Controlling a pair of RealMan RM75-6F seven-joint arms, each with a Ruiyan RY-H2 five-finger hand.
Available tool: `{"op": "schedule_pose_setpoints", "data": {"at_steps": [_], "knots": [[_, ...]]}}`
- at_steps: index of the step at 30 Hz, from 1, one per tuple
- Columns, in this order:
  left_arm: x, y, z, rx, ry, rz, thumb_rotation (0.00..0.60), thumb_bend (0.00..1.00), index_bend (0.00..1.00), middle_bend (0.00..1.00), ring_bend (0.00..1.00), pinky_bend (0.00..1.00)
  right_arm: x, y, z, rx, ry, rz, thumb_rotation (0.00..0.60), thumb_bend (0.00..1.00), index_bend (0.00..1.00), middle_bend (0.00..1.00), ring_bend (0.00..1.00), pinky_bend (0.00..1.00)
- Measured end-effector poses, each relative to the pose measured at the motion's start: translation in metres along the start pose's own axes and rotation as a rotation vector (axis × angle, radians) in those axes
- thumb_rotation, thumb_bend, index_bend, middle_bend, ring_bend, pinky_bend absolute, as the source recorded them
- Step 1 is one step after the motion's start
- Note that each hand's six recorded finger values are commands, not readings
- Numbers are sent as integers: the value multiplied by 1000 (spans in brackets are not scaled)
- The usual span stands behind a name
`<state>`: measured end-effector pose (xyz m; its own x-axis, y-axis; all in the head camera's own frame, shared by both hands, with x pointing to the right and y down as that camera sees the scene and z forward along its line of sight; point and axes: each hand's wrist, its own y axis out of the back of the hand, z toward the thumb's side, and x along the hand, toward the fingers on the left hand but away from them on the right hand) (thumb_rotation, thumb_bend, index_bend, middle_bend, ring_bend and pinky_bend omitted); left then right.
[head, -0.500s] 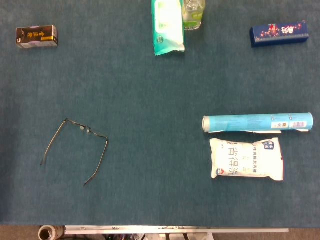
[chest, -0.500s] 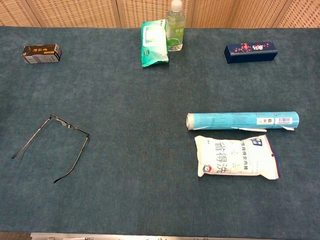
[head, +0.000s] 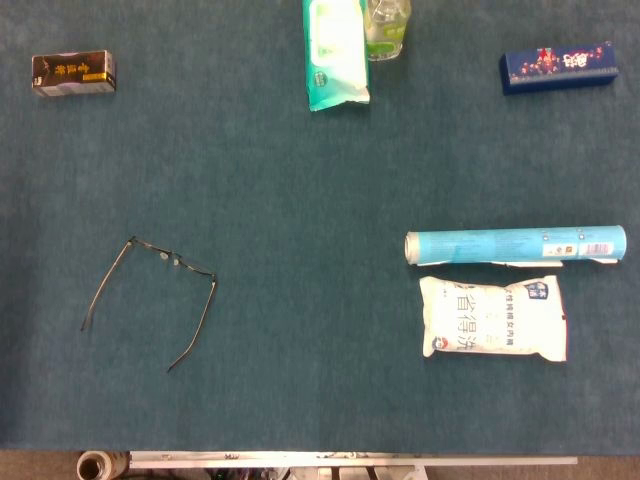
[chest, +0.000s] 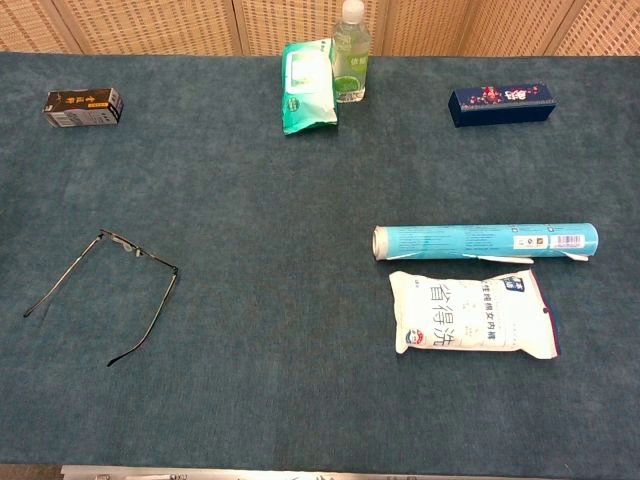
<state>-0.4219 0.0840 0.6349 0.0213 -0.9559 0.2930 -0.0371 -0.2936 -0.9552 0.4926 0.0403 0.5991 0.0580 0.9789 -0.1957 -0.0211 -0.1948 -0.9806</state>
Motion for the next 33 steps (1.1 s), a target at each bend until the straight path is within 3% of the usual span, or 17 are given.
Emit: {"op": "schedule_pose_setpoints", "data": {"at_steps": [8, 14, 22, 33], "knots": [[11, -23, 22, -22, -90, -110, 600, 594, 403, 0, 0, 123, 3, 16, -1, -29, 5, -47, 600, 322, 391, 365, 222, 373], [23, -40, 42, 23, -165, -240, 600, 673, 448, 0, 0, 123, 5, 22, 1, -46, 18, -57, 600, 322, 391, 365, 222, 373], [33, -52, 65, 172, -238, -338, 600, 717, 460, 0, 0, 123, 8, 27, 0, -56, 21, -63, 600, 322, 391, 365, 222, 373], [39, -67, 77, 331, -252, -439, 600, 775, 476, 0, 0, 122, 10, 31, 0, -67, 26, -70, 600, 322, 391, 365, 222, 373]]}}
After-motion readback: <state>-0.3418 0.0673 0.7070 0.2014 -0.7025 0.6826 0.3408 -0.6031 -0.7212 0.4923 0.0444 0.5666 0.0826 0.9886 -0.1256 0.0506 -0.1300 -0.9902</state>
